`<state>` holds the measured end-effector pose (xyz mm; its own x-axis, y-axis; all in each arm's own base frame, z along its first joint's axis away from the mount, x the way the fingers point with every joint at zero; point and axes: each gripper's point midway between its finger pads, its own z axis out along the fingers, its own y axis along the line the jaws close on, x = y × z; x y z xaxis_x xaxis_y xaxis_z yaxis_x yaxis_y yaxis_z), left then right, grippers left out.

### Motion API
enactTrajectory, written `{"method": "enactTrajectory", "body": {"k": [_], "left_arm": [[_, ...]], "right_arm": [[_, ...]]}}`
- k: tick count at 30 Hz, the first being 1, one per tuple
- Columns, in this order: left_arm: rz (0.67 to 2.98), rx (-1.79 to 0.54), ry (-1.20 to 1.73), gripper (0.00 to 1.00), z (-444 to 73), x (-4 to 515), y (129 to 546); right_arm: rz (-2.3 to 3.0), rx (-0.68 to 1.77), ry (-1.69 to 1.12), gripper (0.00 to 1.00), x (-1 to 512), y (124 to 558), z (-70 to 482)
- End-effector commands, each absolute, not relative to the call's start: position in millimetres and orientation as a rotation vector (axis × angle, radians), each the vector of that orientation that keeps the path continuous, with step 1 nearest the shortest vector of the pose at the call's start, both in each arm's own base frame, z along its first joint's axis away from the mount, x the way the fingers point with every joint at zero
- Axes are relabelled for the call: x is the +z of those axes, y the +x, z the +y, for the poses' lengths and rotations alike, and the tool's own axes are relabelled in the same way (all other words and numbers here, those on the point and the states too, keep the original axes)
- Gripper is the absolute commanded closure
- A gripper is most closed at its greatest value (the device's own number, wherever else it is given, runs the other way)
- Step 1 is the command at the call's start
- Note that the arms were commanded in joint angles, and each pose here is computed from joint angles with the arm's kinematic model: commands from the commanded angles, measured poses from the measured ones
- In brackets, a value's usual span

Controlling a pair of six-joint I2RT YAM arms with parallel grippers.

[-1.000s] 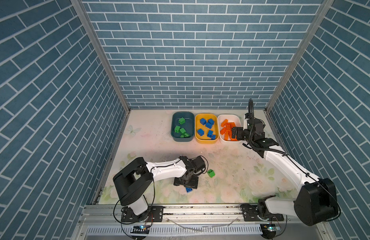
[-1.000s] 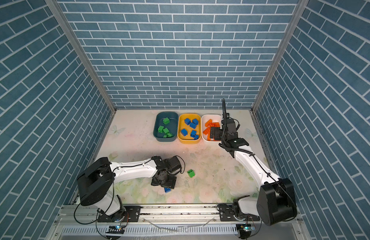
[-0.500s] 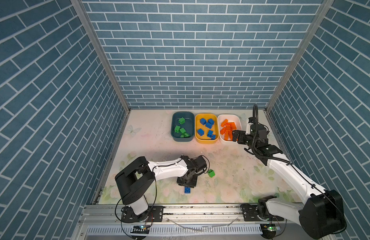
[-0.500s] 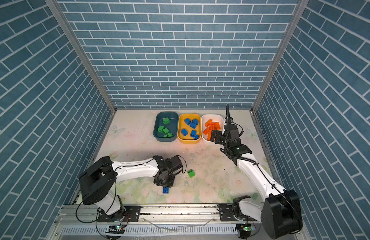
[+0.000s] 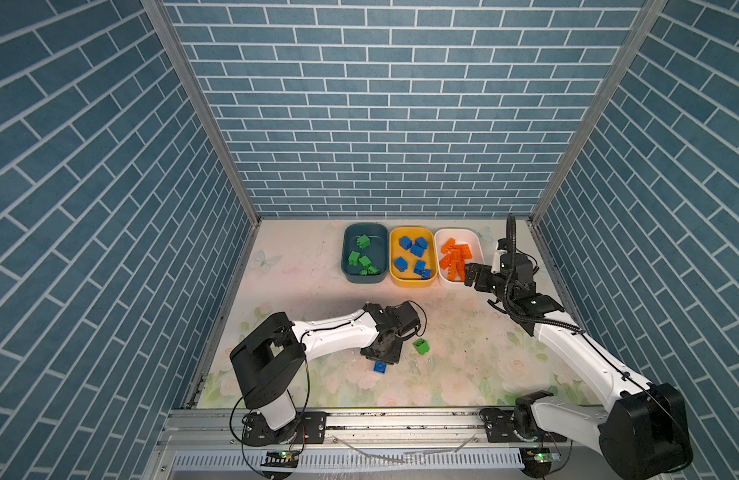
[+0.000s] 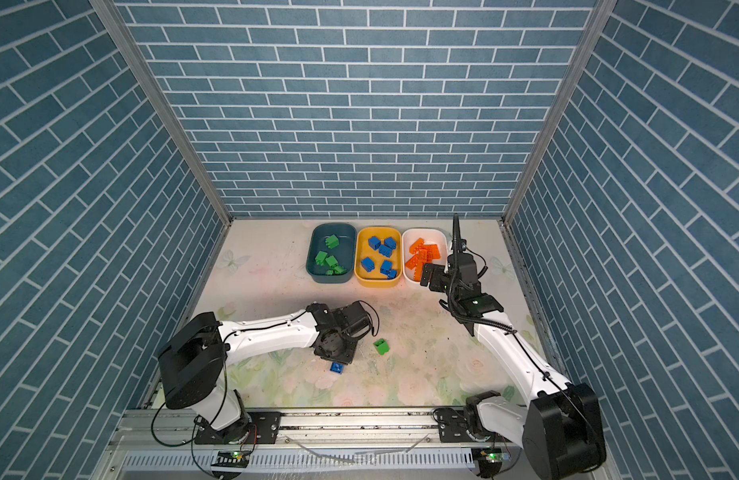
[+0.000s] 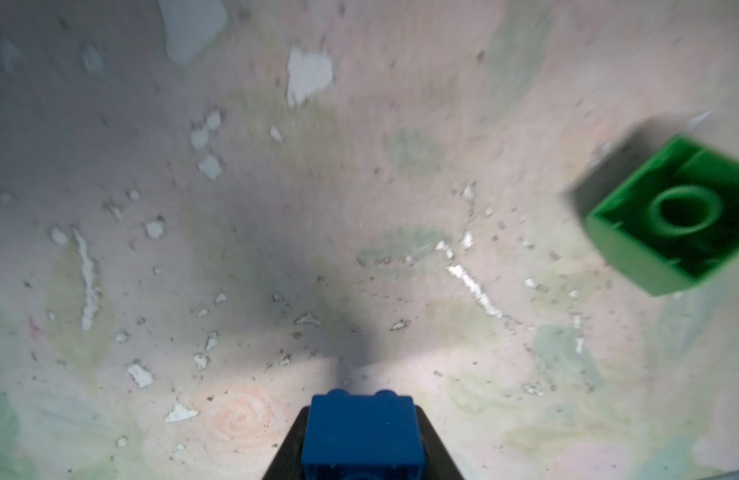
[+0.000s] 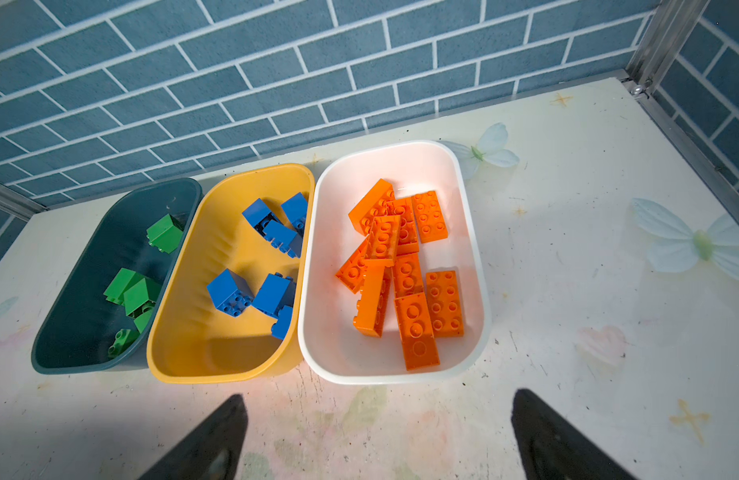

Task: Sort the legos into containers by color
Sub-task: 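Carry the blue brick into the yellow bin with the left gripper and release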

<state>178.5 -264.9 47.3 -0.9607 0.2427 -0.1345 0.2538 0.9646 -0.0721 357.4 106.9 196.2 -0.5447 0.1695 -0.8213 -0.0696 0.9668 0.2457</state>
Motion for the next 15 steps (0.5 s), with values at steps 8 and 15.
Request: {"method": "enactTrajectory", "body": {"k": [8,15], "left_arm": [[2.746,-0.255,0.326,0.79,-288,112,270],[2.533,-0.229,0.306,0.78,-304,163,371]], "right_arm": [[2.124,0.447,0.061,0.01,199,355,124],[2.116,0.423,0.090,0.01,204,362,121]]}}
